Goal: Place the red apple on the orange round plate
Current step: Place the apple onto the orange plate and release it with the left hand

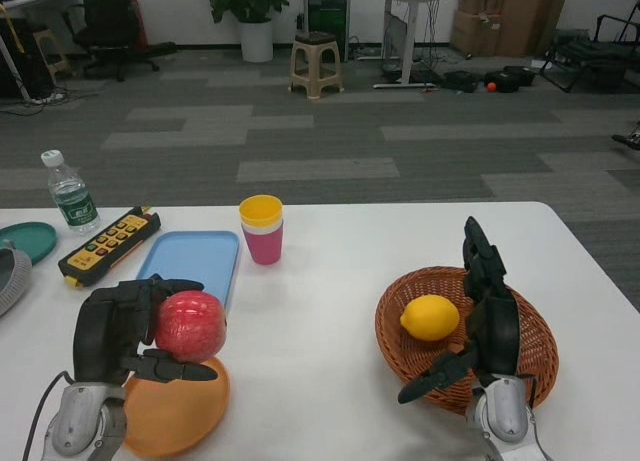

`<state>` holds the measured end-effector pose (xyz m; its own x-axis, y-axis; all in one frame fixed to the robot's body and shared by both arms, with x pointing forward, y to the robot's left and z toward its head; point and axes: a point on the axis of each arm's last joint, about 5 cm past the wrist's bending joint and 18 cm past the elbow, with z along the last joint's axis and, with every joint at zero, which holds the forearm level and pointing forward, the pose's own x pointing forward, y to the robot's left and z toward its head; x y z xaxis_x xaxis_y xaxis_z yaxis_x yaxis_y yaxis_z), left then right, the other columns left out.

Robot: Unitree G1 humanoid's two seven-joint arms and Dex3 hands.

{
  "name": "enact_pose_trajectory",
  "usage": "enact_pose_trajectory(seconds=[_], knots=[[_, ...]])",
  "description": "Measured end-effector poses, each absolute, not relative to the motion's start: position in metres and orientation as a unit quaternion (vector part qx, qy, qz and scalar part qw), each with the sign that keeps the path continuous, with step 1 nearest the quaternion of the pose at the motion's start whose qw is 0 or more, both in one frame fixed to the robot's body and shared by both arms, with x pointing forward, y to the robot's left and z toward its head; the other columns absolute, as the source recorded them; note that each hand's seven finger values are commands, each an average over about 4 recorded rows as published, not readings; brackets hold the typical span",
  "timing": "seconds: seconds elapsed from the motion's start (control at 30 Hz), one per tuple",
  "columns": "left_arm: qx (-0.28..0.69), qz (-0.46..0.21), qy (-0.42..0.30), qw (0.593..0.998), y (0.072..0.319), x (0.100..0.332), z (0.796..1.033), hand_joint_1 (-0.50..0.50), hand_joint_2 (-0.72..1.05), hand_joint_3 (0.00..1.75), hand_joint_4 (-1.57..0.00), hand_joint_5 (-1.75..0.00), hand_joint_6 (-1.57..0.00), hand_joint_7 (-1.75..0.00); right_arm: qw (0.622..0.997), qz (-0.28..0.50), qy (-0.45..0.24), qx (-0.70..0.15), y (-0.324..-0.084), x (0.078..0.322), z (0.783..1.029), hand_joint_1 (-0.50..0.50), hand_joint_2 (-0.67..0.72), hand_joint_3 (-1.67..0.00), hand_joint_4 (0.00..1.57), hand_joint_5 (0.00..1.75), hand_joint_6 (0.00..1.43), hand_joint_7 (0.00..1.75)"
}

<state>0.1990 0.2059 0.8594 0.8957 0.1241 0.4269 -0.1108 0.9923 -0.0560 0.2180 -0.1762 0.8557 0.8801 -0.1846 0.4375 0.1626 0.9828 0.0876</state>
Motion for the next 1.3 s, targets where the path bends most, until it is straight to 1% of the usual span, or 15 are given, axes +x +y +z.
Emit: enact_pose_trajectory(seconds=[0.17, 0.23, 0.3, 0.37, 0.43, 0.5, 0.6, 0.67, 0.77, 0.9, 1.03, 1.17, 1.23, 1.27, 1.3], knots=[[0.003, 0.088, -0.155, 0.984, 0.218, 0.180, 0.837, -0.41, 0.69, 0.02, -1.57, -1.75, -1.57, -1.68, 0.970, -0.092, -0.226, 0.023, -0.177, 0.218, 0.855, -0.21, 0.60, 0.00, 0.00, 0.00, 0.00, 0.00], [0.005, 0.100, -0.127, 0.987, 0.223, 0.176, 0.829, -0.41, 0.69, 0.04, -1.57, -1.75, -1.57, -1.68, 0.970, -0.091, -0.224, 0.023, -0.176, 0.217, 0.854, -0.21, 0.60, 0.00, 0.00, 0.00, 0.00, 0.00], [-0.004, 0.113, -0.096, 0.989, 0.225, 0.173, 0.821, -0.41, 0.74, 0.04, -1.57, -1.75, -1.57, -1.68, 0.970, -0.090, -0.223, 0.022, -0.176, 0.217, 0.854, -0.21, 0.60, 0.00, 0.00, 0.00, 0.00, 0.00], [-0.022, 0.123, -0.070, 0.990, 0.225, 0.170, 0.814, -0.41, 0.78, 0.00, -1.57, -1.75, -1.57, -1.68, 0.971, -0.090, -0.222, 0.022, -0.176, 0.217, 0.854, -0.21, 0.60, 0.00, 0.00, 0.00, 0.00, 0.00], [-0.034, 0.127, -0.054, 0.990, 0.224, 0.169, 0.809, -0.41, 0.78, 0.04, -1.57, -1.75, -1.57, -1.68, 0.971, -0.090, -0.222, 0.022, -0.176, 0.217, 0.853, -0.21, 0.60, 0.00, 0.00, 0.00, 0.00, 0.00], [-0.036, 0.130, -0.045, 0.990, 0.224, 0.170, 0.807, -0.41, 0.78, 0.07, -1.57, -1.75, -1.57, -1.68, 0.971, -0.090, -0.222, 0.022, -0.176, 0.217, 0.853, -0.21, 0.60, 0.00, 0.00, 0.00, 0.00, 0.00], [-0.035, 0.135, -0.033, 0.990, 0.225, 0.173, 0.805, -0.41, 0.78, 0.00, -1.57, -1.75, -1.55, -1.68, 0.971, -0.090, -0.221, 0.022, -0.176, 0.217, 0.853, -0.21, 0.60, 0.00, 0.00, 0.00, 0.00, 0.00], [-0.035, 0.136, -0.028, 0.990, 0.224, 0.174, 0.804, -0.41, 0.78, 0.00, -1.57, -1.75, -1.54, -1.68, 0.971, -0.090, -0.221, 0.022, -0.176, 0.217, 0.853, -0.21, 0.60, 0.00, 0.00, 0.00, 0.00, 0.00], [-0.035, 0.135, -0.024, 0.990, 0.223, 0.174, 0.803, -0.41, 0.78, 0.07, -1.57, -1.75, -1.56, -1.68, 0.971, -0.090, -0.221, 0.022, -0.176, 0.217, 0.853, -0.21, 0.60, 0.00, 0.00, 0.00, 0.00, 0.00], [-0.035, 0.134, -0.023, 0.990, 0.223, 0.174, 0.802, -0.41, 0.78, 0.04, -1.53, -1.75, -1.54, -1.61, 0.971, -0.090, -0.221, 0.022, -0.176, 0.217, 0.853, -0.21, 0.60, 0.00, 0.00, 0.00, 0.00, 0.00], [-0.035, 0.134, -0.023, 0.990, 0.223, 0.174, 0.802, -0.40, 0.78, 0.09, -1.53, -1.75, -1.52, -1.57, 0.971, -0.090, -0.221, 0.022, -0.176, 0.217, 0.853, -0.21, 0.60, 0.00, 0.00, 0.00, 0.00, 0.00], [-0.035, 0.134, -0.023, 0.990, 0.223, 0.174, 0.802, -0.32, 0.78, 0.09, -1.47, -1.75, -1.46, -1.40, 0.971, -0.090, -0.221, 0.022, -0.176, 0.217, 0.853, -0.21, 0.60, 0.00, 0.00, 0.00, 0.00, 0.00], [-0.037, 0.136, -0.023, 0.990, 0.223, 0.174, 0.802, -0.29, 0.78, 0.09, -1.39, -1.75, -1.41, -1.24, 0.971, -0.090, -0.221, 0.022, -0.176, 0.217, 0.853, -0.21, 0.60, 0.00, 0.00, 0.00, 0.00, 0.00], [-0.038, 0.137, -0.022, 0.990, 0.223, 0.174, 0.802, -0.29, 0.74, 0.09, -1.28, -1.59, -1.35, -1.12, 0.971, -0.090, -0.221, 0.022, -0.176, 0.217, 0.853, -0.21, 0.60, 0.00, 0.00, 0.00, 0.00, 0.00], [-0.040, 0.138, -0.022, 0.989, 0.223, 0.174, 0.802, -0.30, 0.72, 0.07, -1.09, -1.28, -1.28, -0.98, 0.971, -0.090, -0.221, 0.022, -0.176, 0.217, 0.853, -0.21, 0.60, 0.00, 0.00, 0.00, 0.00, 0.00]])
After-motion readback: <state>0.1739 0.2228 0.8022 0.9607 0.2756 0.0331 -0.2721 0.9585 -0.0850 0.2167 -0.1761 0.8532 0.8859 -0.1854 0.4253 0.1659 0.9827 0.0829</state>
